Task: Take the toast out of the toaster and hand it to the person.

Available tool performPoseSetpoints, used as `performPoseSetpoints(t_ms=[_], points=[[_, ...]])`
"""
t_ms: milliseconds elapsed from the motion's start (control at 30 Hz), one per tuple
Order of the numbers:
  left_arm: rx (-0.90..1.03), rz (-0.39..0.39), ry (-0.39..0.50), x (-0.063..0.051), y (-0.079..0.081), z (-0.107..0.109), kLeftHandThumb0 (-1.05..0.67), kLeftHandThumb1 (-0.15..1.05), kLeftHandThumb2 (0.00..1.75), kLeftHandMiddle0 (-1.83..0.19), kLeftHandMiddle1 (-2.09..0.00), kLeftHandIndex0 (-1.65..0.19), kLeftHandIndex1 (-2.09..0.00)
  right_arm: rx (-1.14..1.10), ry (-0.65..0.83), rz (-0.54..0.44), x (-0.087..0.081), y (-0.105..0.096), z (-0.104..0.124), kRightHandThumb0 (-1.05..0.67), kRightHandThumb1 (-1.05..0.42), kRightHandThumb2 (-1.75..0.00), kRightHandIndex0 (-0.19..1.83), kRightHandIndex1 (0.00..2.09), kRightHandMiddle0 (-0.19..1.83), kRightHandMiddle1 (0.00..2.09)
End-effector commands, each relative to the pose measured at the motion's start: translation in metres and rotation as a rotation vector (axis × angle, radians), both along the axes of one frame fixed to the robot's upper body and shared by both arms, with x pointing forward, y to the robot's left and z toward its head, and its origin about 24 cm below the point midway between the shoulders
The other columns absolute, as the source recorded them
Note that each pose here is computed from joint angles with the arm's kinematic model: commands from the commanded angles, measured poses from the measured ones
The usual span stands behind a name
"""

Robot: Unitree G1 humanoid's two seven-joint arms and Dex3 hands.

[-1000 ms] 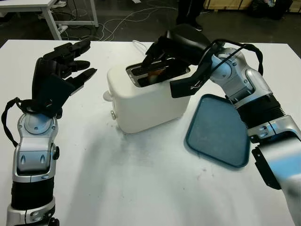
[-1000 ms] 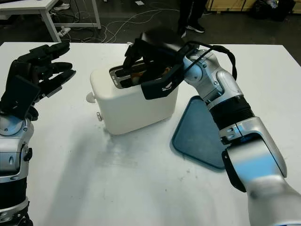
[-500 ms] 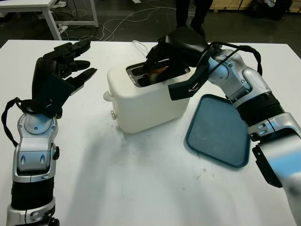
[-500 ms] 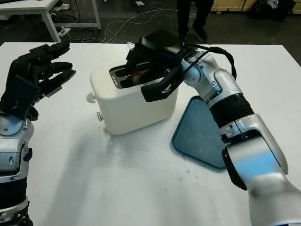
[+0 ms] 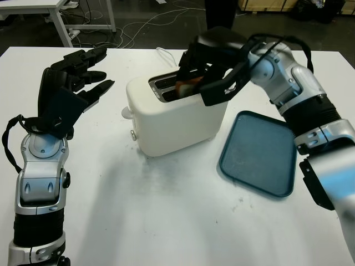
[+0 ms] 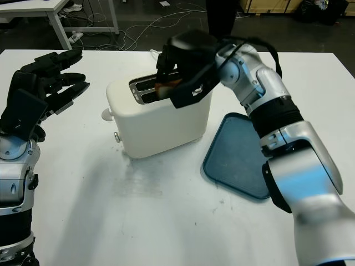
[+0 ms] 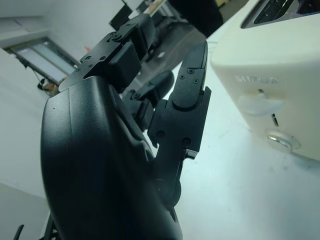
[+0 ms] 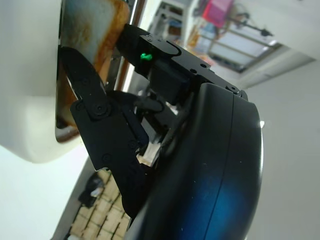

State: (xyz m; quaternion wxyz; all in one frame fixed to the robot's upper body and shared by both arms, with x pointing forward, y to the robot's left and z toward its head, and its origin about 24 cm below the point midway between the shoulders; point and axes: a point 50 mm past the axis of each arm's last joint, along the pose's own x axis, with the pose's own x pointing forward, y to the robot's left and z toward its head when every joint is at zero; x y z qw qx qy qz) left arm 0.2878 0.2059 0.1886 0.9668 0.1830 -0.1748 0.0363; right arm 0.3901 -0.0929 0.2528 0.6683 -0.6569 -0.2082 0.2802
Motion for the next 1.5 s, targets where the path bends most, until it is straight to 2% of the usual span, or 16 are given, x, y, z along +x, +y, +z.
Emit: performPoseSetpoints(t_ms=[0,267,467,633,833,967,1067,1100,1167,1200,1233,1300,1367,1467], points=[[0.002,0.013,-0.004,-0.002,0.001,-0.001,-0.31,0.92,0.11,-0.54,-0.63,-0.71,0.0,0.026,0.008,-0.021,0.001,-0.001,0.01,-0.46,-0.63,0.0,0.92,0.86,1.14,0.01],[0.007,0.014,-0.009,-0.002,0.002,-0.001,-0.31,0.92,0.1,-0.55,-0.63,-0.72,-0.01,0.011,0.043,-0.049,0.001,-0.001,0.011,-0.47,-0.63,0.0,0.92,0.8,1.17,0.02],[-0.004,0.019,-0.012,-0.003,0.003,-0.002,-0.32,0.92,0.1,-0.55,-0.62,-0.72,-0.01,-0.008,0.052,-0.042,0.001,-0.001,0.006,-0.46,-0.63,0.0,0.96,0.84,1.21,0.04],[-0.004,0.023,-0.019,-0.003,0.004,-0.003,-0.32,0.92,0.09,-0.55,-0.62,-0.72,-0.01,-0.059,0.072,-0.048,0.003,0.002,-0.003,-0.48,-0.64,0.0,0.91,1.09,1.24,0.05],[0.003,0.031,-0.019,-0.003,0.005,-0.003,-0.31,0.92,0.09,-0.56,-0.61,-0.73,-0.01,-0.106,0.128,-0.056,0.005,0.004,-0.016,-0.47,-0.66,0.0,0.88,1.05,1.23,0.04],[-0.017,0.029,-0.016,-0.003,0.005,-0.003,-0.31,0.92,0.09,-0.56,-0.6,-0.72,-0.01,-0.134,0.164,-0.045,0.005,0.005,-0.027,-0.46,-0.67,0.0,0.89,1.11,1.25,0.05],[-0.01,0.029,-0.019,-0.003,0.005,-0.004,-0.3,0.92,0.09,-0.57,-0.6,-0.73,-0.01,-0.174,0.131,-0.015,0.003,0.005,-0.036,-0.52,-0.69,-0.01,0.98,1.04,1.3,0.06],[-0.007,0.029,-0.018,-0.003,0.005,-0.004,-0.3,0.92,0.09,-0.57,-0.6,-0.73,-0.01,-0.181,0.109,-0.003,0.003,0.005,-0.039,-0.57,-0.71,-0.01,1.0,1.22,1.34,0.09],[-0.007,0.028,-0.02,-0.003,0.006,-0.004,-0.3,0.92,0.09,-0.57,-0.6,-0.73,-0.01,-0.192,0.062,0.021,0.001,0.005,-0.043,-0.62,-0.75,-0.01,1.01,1.42,1.38,0.12],[-0.011,0.026,-0.02,-0.003,0.006,-0.004,-0.31,0.92,0.09,-0.57,-0.6,-0.73,-0.01,-0.191,0.036,0.032,0.001,0.004,-0.045,-0.64,-0.81,-0.01,1.02,1.55,1.35,0.27],[-0.016,0.026,-0.019,-0.003,0.006,-0.004,-0.31,0.92,0.09,-0.57,-0.59,-0.73,-0.01,-0.184,-0.001,0.043,0.0,0.003,-0.046,-0.65,-0.85,-0.01,1.02,1.61,1.23,0.55],[-0.017,0.027,-0.018,-0.003,0.006,-0.004,-0.32,0.92,0.08,-0.57,-0.59,-0.73,-0.01,-0.157,-0.059,0.06,-0.001,0.003,-0.047,-0.61,-0.9,-0.17,1.08,1.72,0.93,1.43],[-0.011,0.026,-0.025,-0.003,0.006,-0.004,-0.31,0.92,0.08,-0.58,-0.59,-0.73,-0.01,-0.144,-0.097,0.07,-0.002,0.002,-0.044,-0.57,-0.92,-0.27,1.09,1.74,0.86,1.66],[-0.007,0.024,-0.026,-0.002,0.006,-0.004,-0.31,0.92,0.08,-0.58,-0.6,-0.73,-0.01,-0.104,-0.156,0.092,-0.003,0.002,-0.038,-0.51,-0.92,-0.35,1.08,1.74,0.81,1.74]])
